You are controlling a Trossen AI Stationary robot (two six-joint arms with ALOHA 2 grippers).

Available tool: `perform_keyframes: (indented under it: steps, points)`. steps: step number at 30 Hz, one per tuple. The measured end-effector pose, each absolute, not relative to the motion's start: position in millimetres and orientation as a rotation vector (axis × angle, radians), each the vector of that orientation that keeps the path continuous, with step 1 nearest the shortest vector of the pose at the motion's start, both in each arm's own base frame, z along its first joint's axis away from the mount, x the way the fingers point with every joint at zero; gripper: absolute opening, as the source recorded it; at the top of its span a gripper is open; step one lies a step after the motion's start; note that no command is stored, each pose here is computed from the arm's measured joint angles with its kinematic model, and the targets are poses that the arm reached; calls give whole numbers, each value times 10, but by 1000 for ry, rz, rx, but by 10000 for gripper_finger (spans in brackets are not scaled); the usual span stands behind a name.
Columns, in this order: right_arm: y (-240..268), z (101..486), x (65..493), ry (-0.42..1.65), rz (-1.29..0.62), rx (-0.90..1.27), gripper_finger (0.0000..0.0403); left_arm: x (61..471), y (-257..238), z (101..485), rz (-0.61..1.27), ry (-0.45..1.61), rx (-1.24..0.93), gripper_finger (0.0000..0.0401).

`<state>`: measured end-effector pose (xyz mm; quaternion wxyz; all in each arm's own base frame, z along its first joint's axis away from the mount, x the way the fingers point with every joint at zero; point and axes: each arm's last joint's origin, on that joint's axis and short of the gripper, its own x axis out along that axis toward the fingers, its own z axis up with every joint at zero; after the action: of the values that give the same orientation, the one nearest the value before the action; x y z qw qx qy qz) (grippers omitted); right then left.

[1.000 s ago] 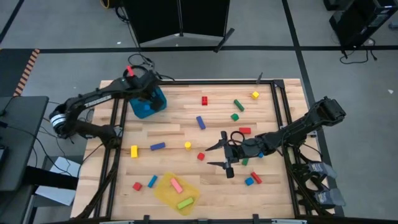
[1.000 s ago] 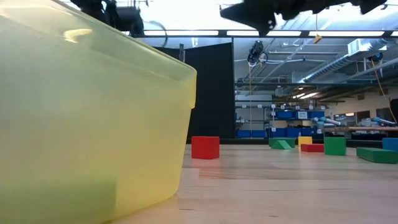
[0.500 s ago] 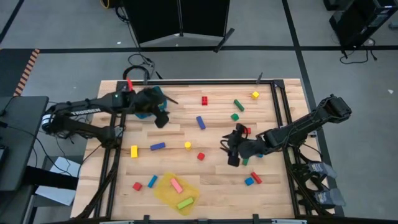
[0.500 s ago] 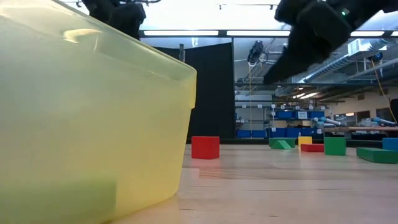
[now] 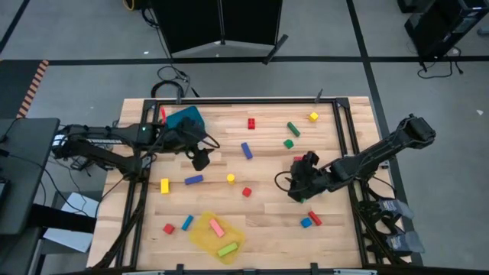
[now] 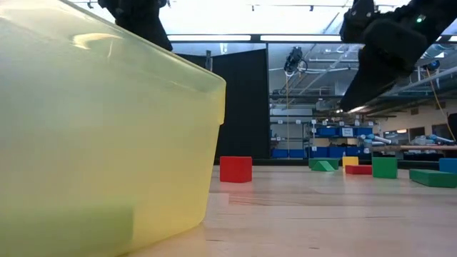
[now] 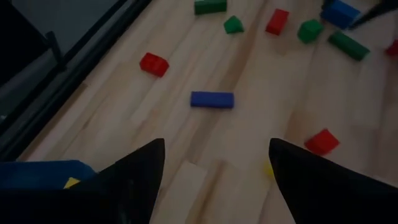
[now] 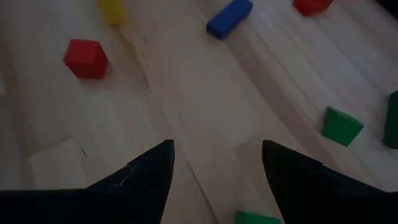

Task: Sort blocks by size
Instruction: Put the top large blue block into the yellow bin

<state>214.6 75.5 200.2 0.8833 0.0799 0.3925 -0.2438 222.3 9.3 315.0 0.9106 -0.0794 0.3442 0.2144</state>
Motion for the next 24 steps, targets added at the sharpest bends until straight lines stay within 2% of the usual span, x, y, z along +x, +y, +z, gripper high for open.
perform_keyframes:
  steps: [11, 24]
  points:
    - [790, 2081, 2149, 723, -514, 158, 254, 2217, -105, 3155, 414, 698, -111, 295]
    - [771, 2025, 2062, 840, -507, 154, 254, 2215, -138, 3153, 410, 695, -121, 295]
